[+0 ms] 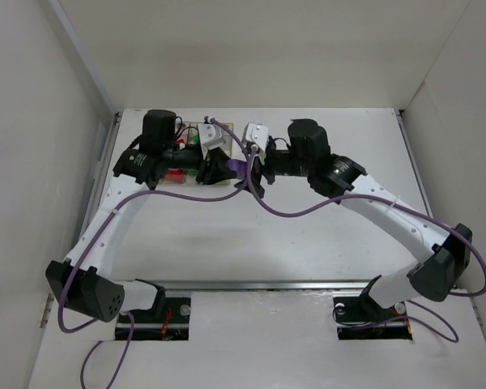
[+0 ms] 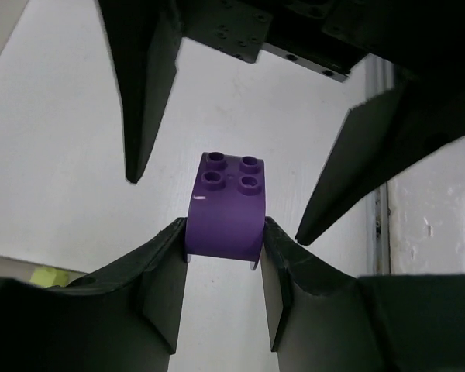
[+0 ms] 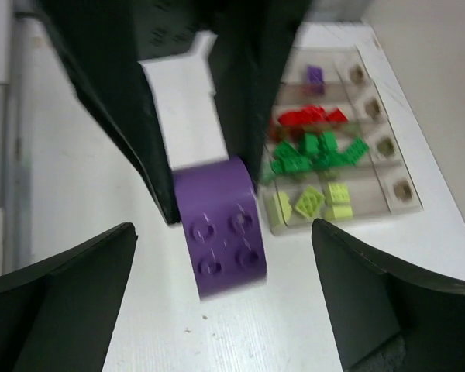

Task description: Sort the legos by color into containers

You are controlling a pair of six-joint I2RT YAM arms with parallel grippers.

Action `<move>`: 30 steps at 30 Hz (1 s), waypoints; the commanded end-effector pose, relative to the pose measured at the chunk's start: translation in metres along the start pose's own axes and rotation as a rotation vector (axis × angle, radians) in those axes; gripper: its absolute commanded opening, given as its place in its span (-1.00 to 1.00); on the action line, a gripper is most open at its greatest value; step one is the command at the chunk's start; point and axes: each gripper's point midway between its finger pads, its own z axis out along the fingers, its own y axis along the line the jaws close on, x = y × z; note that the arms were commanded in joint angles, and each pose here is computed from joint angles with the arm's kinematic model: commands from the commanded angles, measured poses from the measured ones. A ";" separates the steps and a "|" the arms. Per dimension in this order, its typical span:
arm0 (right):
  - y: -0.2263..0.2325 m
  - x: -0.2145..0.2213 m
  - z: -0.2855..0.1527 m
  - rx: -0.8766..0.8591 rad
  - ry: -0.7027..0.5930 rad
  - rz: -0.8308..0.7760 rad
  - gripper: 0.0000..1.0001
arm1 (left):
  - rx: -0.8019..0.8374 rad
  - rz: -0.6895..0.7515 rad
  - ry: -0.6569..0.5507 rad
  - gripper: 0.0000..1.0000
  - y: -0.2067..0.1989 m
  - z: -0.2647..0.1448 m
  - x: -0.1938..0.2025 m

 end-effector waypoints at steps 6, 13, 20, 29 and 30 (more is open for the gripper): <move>-0.082 0.050 -0.015 0.549 0.066 0.331 1.00 | -0.808 -0.331 -0.013 -1.00 0.146 -0.073 0.054; -0.089 0.065 -0.028 0.652 0.055 0.378 1.00 | -1.272 -0.406 0.067 -1.00 0.248 -0.179 0.125; -0.087 0.071 -0.037 0.677 0.072 0.361 1.00 | -1.154 -0.388 0.265 -1.00 0.289 -0.190 0.204; -0.089 0.058 -0.054 0.716 0.047 0.334 1.00 | -1.141 -0.386 0.374 -0.45 0.292 -0.200 0.253; -0.090 0.047 -0.064 0.733 0.018 0.326 1.00 | -1.156 -0.365 0.369 0.44 0.291 -0.208 0.245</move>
